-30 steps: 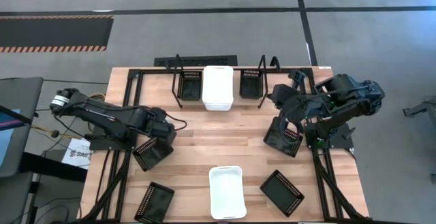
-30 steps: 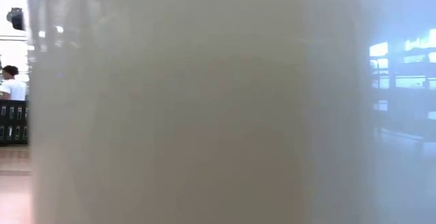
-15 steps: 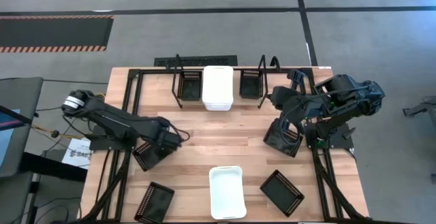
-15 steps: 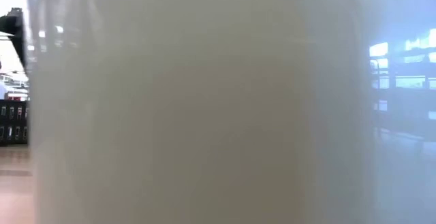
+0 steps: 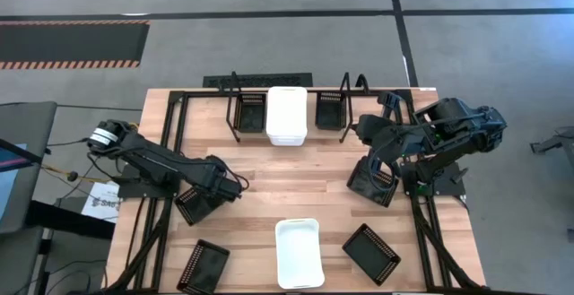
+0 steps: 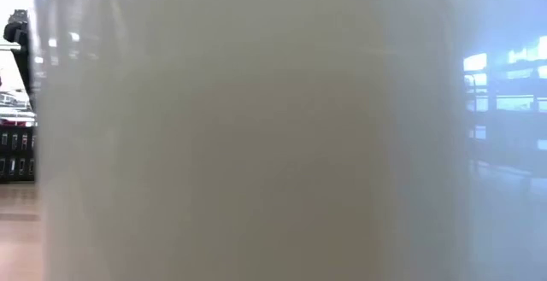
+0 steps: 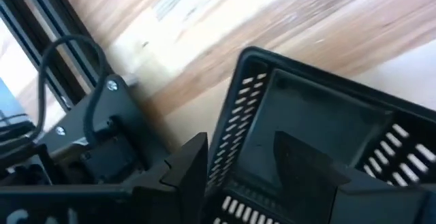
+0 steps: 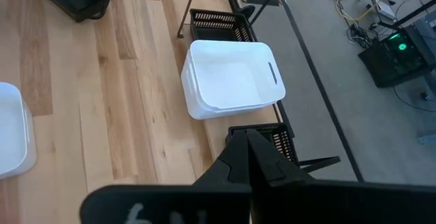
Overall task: Stack baskets on shelf by color
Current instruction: Stack the black bin on top of the left black bin on the shelf
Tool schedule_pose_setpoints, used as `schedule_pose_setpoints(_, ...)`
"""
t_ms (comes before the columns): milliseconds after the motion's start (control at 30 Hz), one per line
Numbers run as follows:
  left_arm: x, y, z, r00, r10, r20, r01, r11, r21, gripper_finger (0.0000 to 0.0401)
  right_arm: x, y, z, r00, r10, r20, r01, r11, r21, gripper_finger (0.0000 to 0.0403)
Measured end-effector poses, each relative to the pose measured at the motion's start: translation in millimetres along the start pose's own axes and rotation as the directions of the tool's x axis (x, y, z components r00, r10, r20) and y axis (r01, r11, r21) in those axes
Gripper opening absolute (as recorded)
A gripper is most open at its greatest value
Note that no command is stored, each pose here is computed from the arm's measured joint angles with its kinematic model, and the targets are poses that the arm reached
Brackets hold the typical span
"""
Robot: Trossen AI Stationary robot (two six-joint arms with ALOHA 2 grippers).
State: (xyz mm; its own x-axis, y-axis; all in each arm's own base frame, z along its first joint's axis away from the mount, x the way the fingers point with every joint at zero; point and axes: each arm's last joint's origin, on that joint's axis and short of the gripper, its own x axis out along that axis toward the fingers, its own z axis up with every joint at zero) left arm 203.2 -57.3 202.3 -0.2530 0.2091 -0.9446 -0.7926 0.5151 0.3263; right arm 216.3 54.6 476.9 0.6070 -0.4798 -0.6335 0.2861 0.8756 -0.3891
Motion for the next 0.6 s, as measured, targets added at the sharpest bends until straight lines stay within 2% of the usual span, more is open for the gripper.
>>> schedule_pose_setpoints(100, 8.4, 2.1, -1.9, 1.000, 0.008, -0.009, -0.007, 1.000, 0.014, 0.0149, 0.0, 0.0, 0.0, 1.000, 0.000, 0.000, 0.000, 1.000, -0.001, 0.0001)
schedule_pose_setpoints(367, 43.9, 1.1, -5.7, 0.997, -0.056, -0.061, 0.057, 0.998, 0.014, 0.0131, 0.1, 0.2, 0.0, 1.000, 0.001, -0.001, -0.001, 1.000, -0.019, 0.0001)
schedule_pose_setpoints(600, 40.6, 2.3, 3.0, 0.995, -0.058, -0.083, 0.060, 0.998, 0.021, 0.0130, 0.1, 0.3, 0.7, 1.000, 0.002, 0.005, -0.002, 1.000, -0.012, 0.0001)
